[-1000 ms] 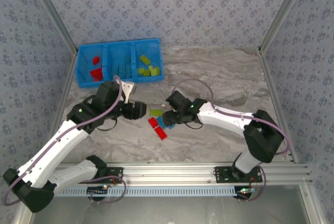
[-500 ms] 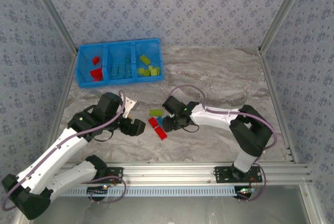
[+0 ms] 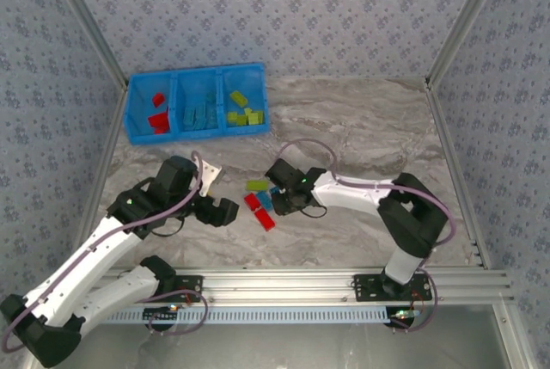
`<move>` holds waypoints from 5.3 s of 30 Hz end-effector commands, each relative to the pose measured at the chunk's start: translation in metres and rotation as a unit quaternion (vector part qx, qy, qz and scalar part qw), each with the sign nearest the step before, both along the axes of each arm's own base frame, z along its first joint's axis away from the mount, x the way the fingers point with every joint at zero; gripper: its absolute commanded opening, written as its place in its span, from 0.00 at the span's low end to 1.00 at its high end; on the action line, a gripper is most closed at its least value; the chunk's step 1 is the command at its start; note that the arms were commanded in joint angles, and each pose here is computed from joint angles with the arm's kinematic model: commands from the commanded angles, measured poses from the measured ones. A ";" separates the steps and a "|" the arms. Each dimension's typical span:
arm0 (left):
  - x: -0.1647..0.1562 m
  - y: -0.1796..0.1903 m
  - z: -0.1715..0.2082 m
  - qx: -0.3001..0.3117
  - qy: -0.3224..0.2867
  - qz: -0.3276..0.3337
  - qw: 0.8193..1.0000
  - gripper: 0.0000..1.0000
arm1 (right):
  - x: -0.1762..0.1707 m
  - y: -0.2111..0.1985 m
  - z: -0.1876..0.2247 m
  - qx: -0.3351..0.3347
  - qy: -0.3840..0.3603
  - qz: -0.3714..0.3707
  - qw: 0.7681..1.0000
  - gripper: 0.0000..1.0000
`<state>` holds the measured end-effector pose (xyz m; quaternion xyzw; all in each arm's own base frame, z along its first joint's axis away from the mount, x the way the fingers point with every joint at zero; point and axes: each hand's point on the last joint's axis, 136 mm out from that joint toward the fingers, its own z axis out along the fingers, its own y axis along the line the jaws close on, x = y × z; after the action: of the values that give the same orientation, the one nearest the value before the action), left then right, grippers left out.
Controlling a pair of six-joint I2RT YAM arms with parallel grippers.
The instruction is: Sort the legos into containers by color
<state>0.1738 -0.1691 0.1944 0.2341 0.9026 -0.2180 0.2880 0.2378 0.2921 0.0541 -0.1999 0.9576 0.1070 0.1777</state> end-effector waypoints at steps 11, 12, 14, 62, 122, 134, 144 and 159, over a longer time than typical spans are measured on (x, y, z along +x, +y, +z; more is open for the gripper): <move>0.035 0.096 0.040 0.014 -0.153 0.269 0.951 0.99 | 0.069 0.117 0.159 0.148 -0.171 0.057 0.972 0.29; 0.035 0.103 0.041 0.019 -0.157 0.282 0.946 0.99 | 0.082 0.128 0.161 0.154 -0.183 0.053 0.970 0.29; 0.035 0.112 0.042 0.027 -0.163 0.300 0.940 0.99 | 0.111 0.149 0.156 0.160 -0.199 0.043 0.966 0.29; 0.047 0.039 -0.010 -0.127 0.073 0.368 0.918 0.99 | 0.012 0.022 0.202 0.157 -0.188 0.047 0.968 0.80; 0.057 -0.011 -0.176 0.040 0.148 0.383 0.911 0.71 | -0.056 0.003 0.115 0.134 -0.071 0.090 0.984 0.97; 0.055 -0.013 -0.157 0.022 0.143 0.366 0.919 0.32 | -0.060 0.006 0.115 0.137 -0.068 0.105 0.983 0.98; 0.132 0.073 -0.021 -0.046 -0.040 0.444 0.894 0.30 | -0.054 0.007 0.139 0.163 -0.106 0.102 0.976 0.98; 0.346 0.232 -0.022 -0.159 0.063 0.566 0.806 0.33 | -0.055 -0.022 0.143 0.154 -0.122 0.058 0.979 0.99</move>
<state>0.5043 0.0703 0.1733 -0.3892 0.8358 -0.1146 0.3700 0.1831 0.2830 0.1944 -0.2545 0.8825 0.2491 0.3073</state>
